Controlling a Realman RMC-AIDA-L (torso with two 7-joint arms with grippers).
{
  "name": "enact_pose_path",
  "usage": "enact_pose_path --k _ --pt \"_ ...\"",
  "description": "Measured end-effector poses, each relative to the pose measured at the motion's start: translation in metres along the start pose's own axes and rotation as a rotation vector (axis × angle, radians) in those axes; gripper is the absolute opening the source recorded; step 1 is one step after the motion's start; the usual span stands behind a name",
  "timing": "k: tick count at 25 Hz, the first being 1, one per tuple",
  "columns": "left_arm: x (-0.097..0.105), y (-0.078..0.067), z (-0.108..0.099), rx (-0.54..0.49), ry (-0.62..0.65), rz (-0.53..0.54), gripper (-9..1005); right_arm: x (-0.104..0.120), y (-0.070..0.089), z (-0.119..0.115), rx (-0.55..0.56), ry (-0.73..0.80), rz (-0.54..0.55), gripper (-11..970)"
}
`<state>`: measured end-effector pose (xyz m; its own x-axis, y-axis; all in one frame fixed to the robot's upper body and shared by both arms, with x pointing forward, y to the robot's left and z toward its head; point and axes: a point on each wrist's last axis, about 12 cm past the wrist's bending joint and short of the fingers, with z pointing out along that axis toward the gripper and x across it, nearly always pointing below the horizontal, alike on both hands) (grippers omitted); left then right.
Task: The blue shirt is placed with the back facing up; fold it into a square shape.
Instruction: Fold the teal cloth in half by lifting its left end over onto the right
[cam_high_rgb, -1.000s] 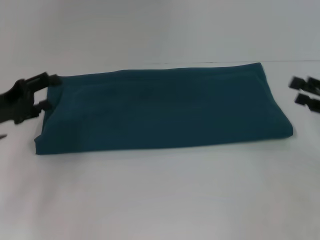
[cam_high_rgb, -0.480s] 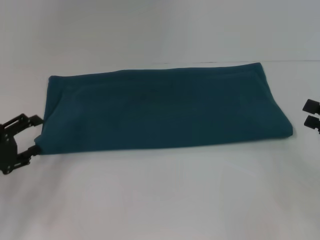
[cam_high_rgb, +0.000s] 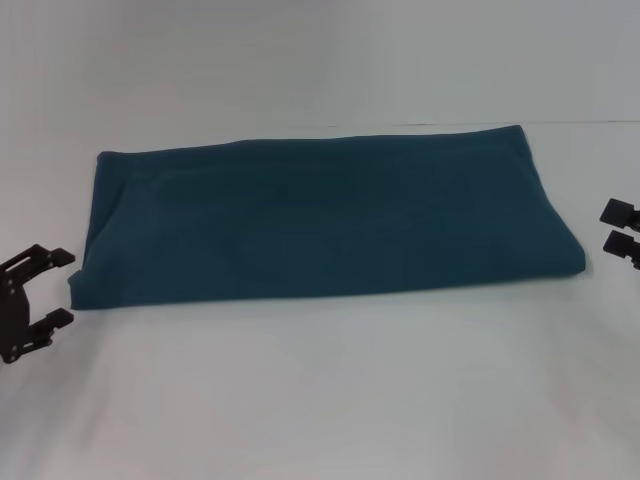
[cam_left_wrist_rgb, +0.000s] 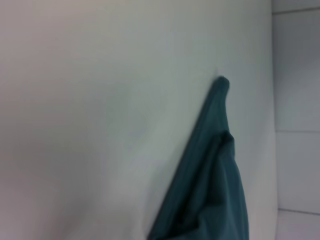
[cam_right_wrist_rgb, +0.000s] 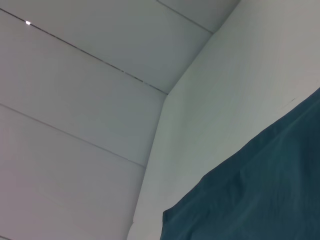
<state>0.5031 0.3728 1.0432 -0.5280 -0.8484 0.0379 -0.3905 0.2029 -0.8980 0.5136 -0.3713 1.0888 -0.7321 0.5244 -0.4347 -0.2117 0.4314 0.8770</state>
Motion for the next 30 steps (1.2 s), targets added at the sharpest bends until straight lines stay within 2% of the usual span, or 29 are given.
enact_pose_path --k 13,30 --pt "-0.003 0.001 0.012 -0.027 -0.051 -0.026 812 -0.002 -0.001 0.0 0.004 -0.007 -0.007 819" --pt "-0.003 0.002 0.018 -0.054 -0.061 -0.007 789 -0.003 -0.002 -0.002 0.007 -0.011 -0.001 819"
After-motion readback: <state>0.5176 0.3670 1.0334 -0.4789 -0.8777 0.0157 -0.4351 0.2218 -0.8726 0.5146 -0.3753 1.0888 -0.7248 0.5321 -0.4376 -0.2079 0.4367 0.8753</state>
